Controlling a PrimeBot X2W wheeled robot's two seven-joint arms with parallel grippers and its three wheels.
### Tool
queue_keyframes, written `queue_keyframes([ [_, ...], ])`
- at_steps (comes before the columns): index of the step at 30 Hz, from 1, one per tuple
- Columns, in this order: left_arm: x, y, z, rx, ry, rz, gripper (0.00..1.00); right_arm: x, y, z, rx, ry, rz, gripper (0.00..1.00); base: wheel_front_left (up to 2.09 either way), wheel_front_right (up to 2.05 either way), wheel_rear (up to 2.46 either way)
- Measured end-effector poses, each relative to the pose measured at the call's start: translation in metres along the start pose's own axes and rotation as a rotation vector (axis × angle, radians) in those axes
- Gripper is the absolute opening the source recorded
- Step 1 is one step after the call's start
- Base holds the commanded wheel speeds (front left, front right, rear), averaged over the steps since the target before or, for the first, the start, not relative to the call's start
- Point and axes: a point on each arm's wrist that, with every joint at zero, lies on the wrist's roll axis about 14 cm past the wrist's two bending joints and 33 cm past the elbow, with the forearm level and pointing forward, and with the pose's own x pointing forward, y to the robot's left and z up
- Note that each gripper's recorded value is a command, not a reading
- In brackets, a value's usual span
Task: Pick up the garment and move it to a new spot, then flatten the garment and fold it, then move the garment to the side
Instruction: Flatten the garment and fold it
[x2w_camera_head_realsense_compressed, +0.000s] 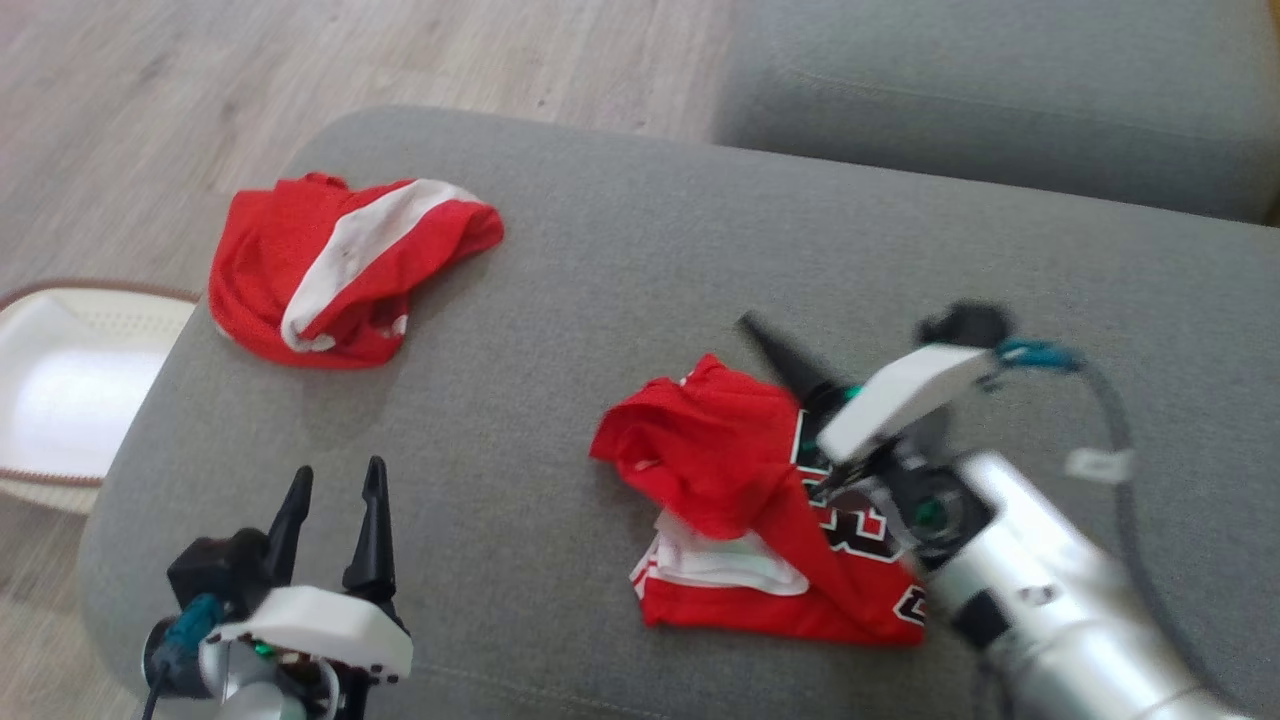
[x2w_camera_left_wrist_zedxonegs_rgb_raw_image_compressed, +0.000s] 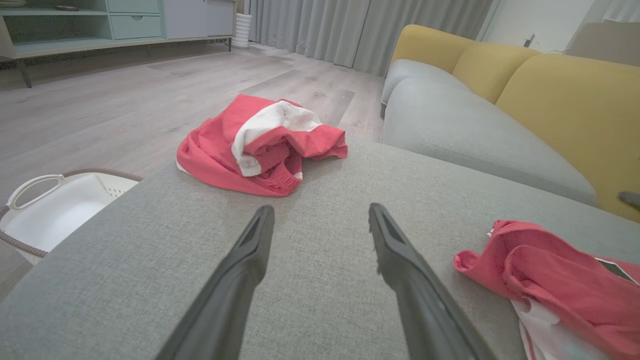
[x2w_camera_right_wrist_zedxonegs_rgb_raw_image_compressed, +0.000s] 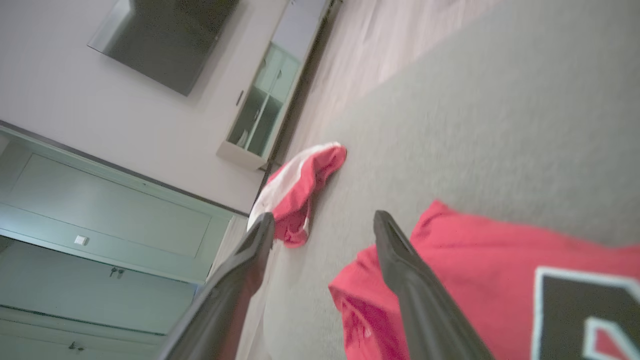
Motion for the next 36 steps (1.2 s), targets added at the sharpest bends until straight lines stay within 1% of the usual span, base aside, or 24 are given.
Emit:
queue_keyframes([
  [1, 0.001, -0.002, 0.001, -0.001, -0.003, -0.007, 1.00, -0.006, -0.001, 0.015, -0.032, -0.046, 0.002, 1.00, 0.00, 0.00, 0.00],
  [3, 0.001, -0.006, 0.002, -0.004, -0.008, -0.017, 1.00, -0.022, -0.014, 0.045, -0.114, -0.130, -0.035, 1.00, 0.00, 0.00, 0.00],
  [4, 0.001, -0.007, 0.002, -0.006, -0.009, -0.022, 1.00, -0.033, -0.024, 0.059, -0.171, -0.167, -0.064, 1.00, 0.00, 0.00, 0.00],
  [6, 0.000, -0.009, 0.001, -0.008, -0.008, -0.028, 1.00, -0.054, -0.043, 0.085, -0.326, -0.231, -0.132, 1.00, 0.00, 0.00, 0.00],
  [7, 0.000, -0.010, 0.001, -0.009, -0.009, -0.030, 1.00, -0.063, -0.051, 0.095, -0.390, -0.250, -0.162, 1.00, 0.00, 0.00, 0.00],
  [9, 0.000, -0.011, 0.003, -0.011, -0.016, -0.034, 1.00, -0.074, -0.061, 0.101, -0.470, -0.266, -0.200, 1.00, 0.00, 0.00, 0.00],
  [11, 0.001, -0.013, 0.005, -0.016, -0.020, -0.036, 1.00, -0.078, -0.072, 0.089, -0.520, -0.240, -0.228, 1.00, 0.00, 0.00, 0.00],
  [14, 0.000, -0.014, 0.005, -0.020, -0.021, -0.035, 1.00, -0.075, -0.084, 0.057, -0.550, -0.171, -0.246, 1.00, 0.00, 0.00, 0.00],
  [17, 0.000, -0.015, 0.004, -0.026, -0.021, -0.035, 1.00, -0.062, -0.077, 0.023, -0.566, -0.098, -0.213, 1.00, 0.00, 0.00, 0.00],
  [18, 0.000, -0.015, 0.004, -0.026, -0.021, -0.035, 1.00, -0.062, -0.077, 0.023, -0.566, -0.098, -0.213, 1.00, 0.00, 0.00, 0.00],
  [21, 0.000, -0.015, 0.004, -0.029, -0.021, -0.038, 1.00, -0.046, -0.066, -0.009, -0.590, -0.010, -0.182, 1.00, 0.00, 0.00, 0.00],
  [22, -0.001, -0.014, 0.004, -0.029, -0.020, -0.036, 1.00, -0.043, -0.067, -0.020, -0.606, 0.036, -0.188, 0.89, 0.00, 0.00, 0.00],
  [23, -0.001, -0.014, 0.003, -0.030, -0.018, -0.033, 1.00, -0.041, -0.070, -0.032, -0.616, 0.084, -0.197, 0.35, 0.00, 0.00, 0.00],
  [24, -0.002, -0.013, 0.002, -0.031, -0.016, -0.034, 1.00, -0.039, -0.073, -0.041, -0.633, 0.128, -0.206, 0.00, 0.00, 0.00, 0.00],
  [27, -0.004, -0.009, 0.003, -0.032, -0.018, -0.021, 1.00, -0.031, -0.075, -0.061, -0.699, 0.241, -0.217, 0.00, 0.00, 0.00, 0.00],
  [31, -0.008, -0.001, 0.001, -0.035, -0.014, 0.010, 1.00, -0.018, -0.060, -0.083, -0.728, 0.322, -0.166, 0.00, 0.00, 0.00, 0.00],
  [36, -0.013, 0.009, -0.003, -0.035, -0.003, 0.046, 1.00, -0.014, -0.054, -0.116, -0.757, 0.441, -0.117, 0.00, 0.00, 0.00, 0.00],
])
